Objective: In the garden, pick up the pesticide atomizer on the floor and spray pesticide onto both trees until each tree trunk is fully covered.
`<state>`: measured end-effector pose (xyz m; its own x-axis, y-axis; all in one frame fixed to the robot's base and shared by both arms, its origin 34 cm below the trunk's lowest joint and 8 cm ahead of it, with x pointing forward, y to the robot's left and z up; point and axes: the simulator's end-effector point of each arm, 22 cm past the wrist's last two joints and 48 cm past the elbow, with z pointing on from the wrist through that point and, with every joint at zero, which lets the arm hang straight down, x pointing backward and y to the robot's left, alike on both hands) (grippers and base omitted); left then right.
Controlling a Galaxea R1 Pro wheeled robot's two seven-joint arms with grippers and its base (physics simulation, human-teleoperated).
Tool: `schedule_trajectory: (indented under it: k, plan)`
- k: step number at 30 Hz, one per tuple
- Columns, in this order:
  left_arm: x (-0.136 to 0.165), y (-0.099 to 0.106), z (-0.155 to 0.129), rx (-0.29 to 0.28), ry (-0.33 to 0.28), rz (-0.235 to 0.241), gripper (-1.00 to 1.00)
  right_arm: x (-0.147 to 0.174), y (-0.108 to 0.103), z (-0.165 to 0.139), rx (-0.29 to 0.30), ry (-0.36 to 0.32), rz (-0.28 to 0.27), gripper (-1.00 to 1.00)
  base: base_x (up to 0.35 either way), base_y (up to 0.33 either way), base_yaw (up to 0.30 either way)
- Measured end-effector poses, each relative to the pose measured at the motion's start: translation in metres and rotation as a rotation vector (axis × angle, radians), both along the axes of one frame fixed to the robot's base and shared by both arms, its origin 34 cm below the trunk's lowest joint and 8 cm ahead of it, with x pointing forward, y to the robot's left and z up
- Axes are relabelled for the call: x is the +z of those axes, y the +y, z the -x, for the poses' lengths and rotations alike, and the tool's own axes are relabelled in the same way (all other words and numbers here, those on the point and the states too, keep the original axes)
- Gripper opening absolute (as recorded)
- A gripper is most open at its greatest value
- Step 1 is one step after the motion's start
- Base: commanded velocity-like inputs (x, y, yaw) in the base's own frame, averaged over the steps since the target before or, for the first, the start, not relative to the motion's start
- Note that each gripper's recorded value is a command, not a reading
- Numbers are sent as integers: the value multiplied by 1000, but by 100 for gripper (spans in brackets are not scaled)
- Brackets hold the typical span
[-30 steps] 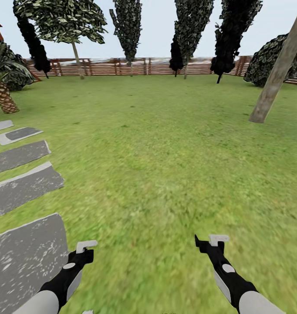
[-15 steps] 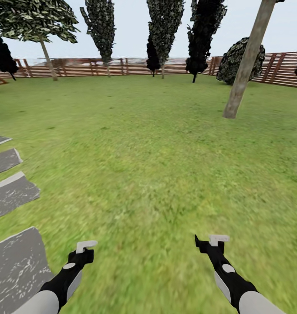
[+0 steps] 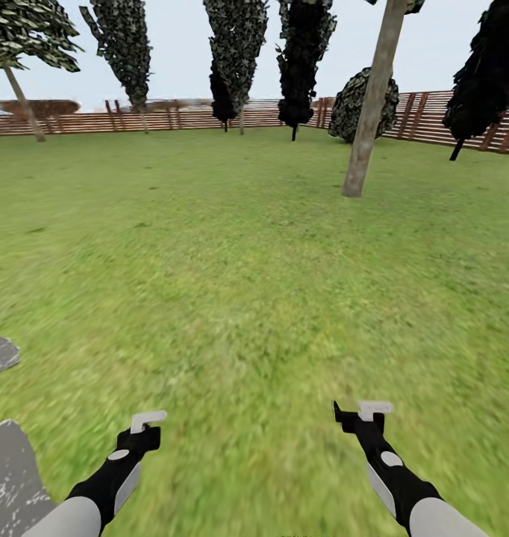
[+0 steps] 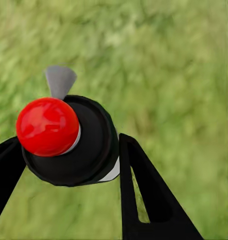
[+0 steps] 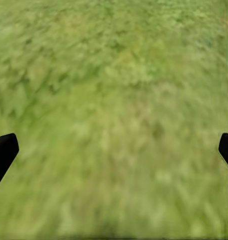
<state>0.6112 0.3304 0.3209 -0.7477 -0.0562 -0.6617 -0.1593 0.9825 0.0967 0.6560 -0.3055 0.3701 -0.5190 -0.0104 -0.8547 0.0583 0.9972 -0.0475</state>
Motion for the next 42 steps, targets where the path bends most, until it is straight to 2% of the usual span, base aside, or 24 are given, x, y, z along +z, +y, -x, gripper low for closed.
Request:
schedule_trajectory:
  k: [30, 42]
  plan:
    - [0, -1, 0, 0, -1, 2, -100, 0, 0, 0, 0, 1, 0, 100, 0, 0, -297]
    - [0, -1, 0, 2, -1, 3, -100, 0, 2, 0, 4, 1, -2, 100, 265, 38, -31]
